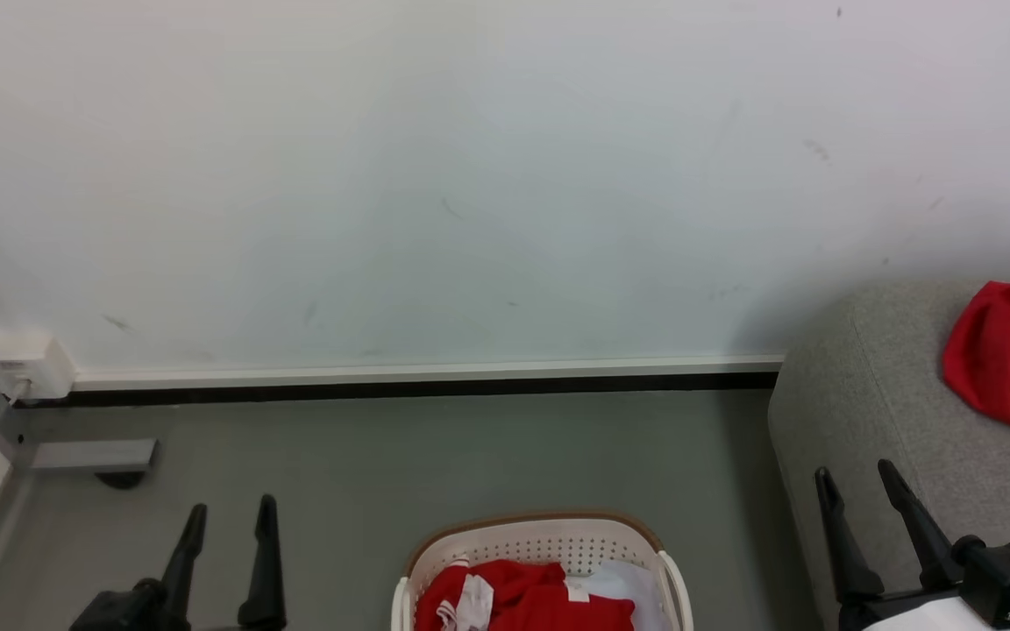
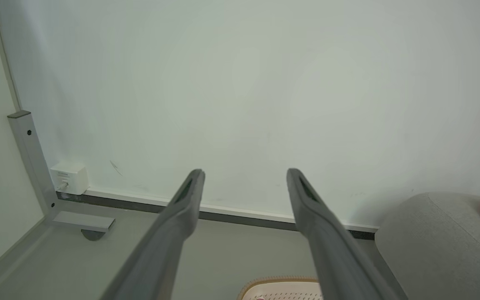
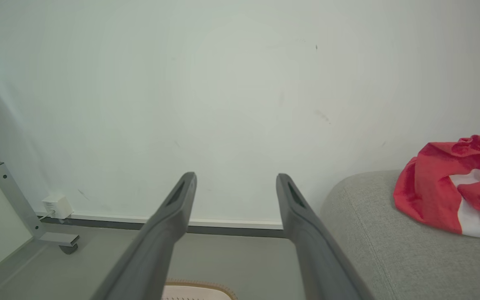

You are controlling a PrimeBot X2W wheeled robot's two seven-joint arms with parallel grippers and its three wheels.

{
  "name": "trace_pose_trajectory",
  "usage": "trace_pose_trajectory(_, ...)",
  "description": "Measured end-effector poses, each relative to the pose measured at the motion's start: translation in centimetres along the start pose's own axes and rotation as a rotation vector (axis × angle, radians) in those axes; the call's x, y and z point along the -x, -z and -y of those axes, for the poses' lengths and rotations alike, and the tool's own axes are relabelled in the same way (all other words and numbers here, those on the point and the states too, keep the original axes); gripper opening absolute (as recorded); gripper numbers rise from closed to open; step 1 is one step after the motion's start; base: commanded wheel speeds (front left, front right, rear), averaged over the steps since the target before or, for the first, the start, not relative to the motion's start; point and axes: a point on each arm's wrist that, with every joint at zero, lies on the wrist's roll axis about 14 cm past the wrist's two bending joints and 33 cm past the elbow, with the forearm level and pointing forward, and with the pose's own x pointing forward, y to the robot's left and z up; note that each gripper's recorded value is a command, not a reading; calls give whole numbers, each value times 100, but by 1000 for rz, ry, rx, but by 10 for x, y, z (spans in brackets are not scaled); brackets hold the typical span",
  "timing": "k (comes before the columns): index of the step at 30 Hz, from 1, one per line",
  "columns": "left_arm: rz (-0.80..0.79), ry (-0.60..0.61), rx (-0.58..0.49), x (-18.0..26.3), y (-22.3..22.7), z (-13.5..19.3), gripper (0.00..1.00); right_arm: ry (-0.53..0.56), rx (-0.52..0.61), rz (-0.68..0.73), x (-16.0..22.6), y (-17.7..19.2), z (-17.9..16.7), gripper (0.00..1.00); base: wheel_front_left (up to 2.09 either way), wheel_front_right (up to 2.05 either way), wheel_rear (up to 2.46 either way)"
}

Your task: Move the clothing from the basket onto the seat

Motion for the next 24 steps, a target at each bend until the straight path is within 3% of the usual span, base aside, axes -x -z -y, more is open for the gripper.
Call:
trace_pose_trajectory(12,-62,172,32,-50,30,51,100,61,22,39,-30,-13,29,100,0,0,0)
trace_pose_trajectory(24,-275,371,11,-96,117,102,100,160,53,48,-61,-10,72,100,0,0,0)
